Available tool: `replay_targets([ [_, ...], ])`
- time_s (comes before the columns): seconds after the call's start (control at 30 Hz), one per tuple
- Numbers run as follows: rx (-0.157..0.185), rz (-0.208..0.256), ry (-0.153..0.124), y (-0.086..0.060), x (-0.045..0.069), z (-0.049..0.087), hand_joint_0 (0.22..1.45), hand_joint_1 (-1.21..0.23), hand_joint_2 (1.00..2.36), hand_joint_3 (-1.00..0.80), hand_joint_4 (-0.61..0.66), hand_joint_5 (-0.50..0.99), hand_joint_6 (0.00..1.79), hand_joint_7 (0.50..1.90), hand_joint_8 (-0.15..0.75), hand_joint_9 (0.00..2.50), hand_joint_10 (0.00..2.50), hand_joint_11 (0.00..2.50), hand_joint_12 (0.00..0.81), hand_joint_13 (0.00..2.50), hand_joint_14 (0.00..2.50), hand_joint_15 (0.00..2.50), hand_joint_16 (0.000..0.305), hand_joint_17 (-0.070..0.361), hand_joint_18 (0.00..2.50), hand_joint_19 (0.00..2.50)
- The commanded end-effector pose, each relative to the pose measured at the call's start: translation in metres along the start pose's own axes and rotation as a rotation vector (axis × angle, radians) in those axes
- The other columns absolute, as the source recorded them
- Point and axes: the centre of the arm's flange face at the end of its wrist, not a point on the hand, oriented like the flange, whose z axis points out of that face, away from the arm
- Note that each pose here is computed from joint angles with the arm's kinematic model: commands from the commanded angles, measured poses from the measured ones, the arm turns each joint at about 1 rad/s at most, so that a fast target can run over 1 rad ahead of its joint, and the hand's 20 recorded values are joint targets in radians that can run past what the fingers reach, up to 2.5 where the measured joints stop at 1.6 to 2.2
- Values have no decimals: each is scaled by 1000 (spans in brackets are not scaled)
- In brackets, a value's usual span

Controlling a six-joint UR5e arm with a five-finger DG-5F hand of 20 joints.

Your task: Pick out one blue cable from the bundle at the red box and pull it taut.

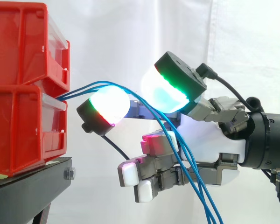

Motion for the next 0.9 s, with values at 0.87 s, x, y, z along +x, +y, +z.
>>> replay_targets([
  [0.87,6,-32,-1,-1,-1,-1,638,-648,1005,-436,-168,-99,854,857,271,1414,29,841,351,1045,19,507,44,98,897,665],
])
